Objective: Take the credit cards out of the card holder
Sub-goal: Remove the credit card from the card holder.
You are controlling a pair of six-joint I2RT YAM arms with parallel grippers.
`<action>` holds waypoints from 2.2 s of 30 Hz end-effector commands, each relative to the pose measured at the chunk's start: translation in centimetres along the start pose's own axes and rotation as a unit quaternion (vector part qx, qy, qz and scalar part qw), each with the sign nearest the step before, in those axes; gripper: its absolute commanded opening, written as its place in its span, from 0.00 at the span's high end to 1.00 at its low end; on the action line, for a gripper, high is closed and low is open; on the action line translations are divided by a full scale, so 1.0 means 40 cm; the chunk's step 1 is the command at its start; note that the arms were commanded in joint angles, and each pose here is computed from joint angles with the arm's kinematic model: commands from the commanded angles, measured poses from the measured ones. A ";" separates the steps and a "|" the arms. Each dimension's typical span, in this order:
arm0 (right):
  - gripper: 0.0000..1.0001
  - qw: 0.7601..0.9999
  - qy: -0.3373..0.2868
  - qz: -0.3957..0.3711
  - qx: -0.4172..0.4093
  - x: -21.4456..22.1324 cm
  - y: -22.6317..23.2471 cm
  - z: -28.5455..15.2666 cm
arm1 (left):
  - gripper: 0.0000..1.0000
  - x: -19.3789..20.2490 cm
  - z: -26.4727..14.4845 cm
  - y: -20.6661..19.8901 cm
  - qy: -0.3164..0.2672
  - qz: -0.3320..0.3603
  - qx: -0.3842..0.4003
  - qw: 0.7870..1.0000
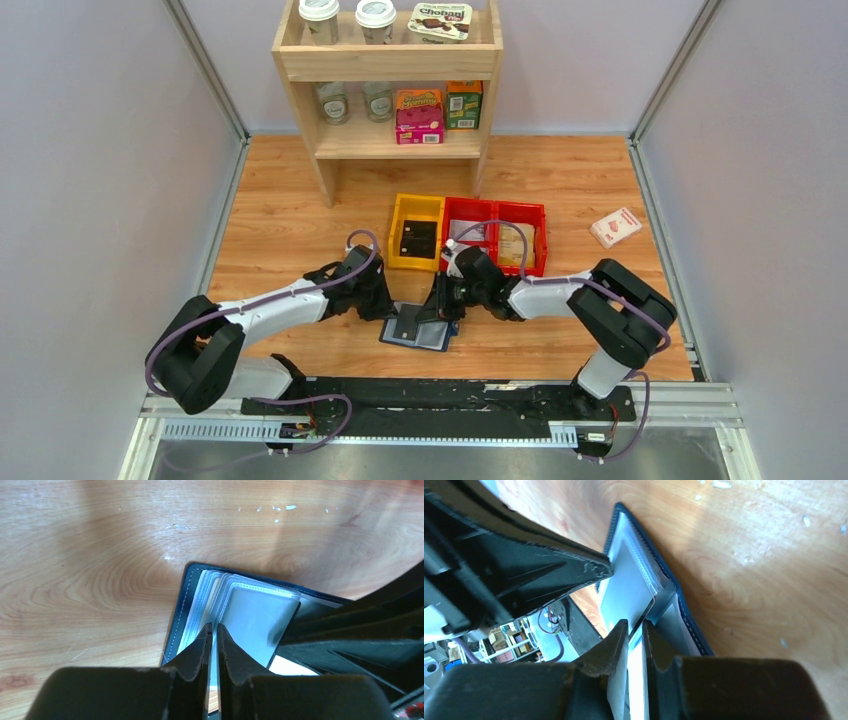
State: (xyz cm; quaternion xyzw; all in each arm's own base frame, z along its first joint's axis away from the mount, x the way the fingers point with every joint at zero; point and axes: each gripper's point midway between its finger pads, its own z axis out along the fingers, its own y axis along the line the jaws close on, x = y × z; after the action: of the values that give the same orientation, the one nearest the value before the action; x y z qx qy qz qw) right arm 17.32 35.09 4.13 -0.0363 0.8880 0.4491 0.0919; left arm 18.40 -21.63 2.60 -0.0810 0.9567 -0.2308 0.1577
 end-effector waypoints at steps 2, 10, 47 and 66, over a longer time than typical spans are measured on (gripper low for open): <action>0.85 0.992 -0.054 -0.053 -0.103 -0.046 0.154 -0.063 | 0.89 0.048 0.010 0.024 0.032 -0.003 -0.006 0.999; 0.85 0.992 -0.046 -0.044 -0.106 -0.047 0.149 -0.041 | 0.91 0.060 0.008 -0.014 0.036 0.015 0.007 0.999; 1.00 0.999 0.005 0.002 -0.034 -0.019 -0.003 -0.033 | 0.90 0.018 0.008 -0.091 0.012 0.024 0.050 0.998; 0.97 0.997 -0.011 0.008 -0.080 -0.028 0.031 -0.063 | 0.99 0.052 0.026 -0.010 0.030 0.018 -0.012 0.999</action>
State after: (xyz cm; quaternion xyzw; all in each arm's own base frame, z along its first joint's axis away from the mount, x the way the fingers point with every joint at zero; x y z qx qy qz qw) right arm 17.47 32.89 4.06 -0.0164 0.8773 0.4737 0.0753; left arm 17.91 -24.85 3.07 -0.0534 0.9510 -0.2674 0.1460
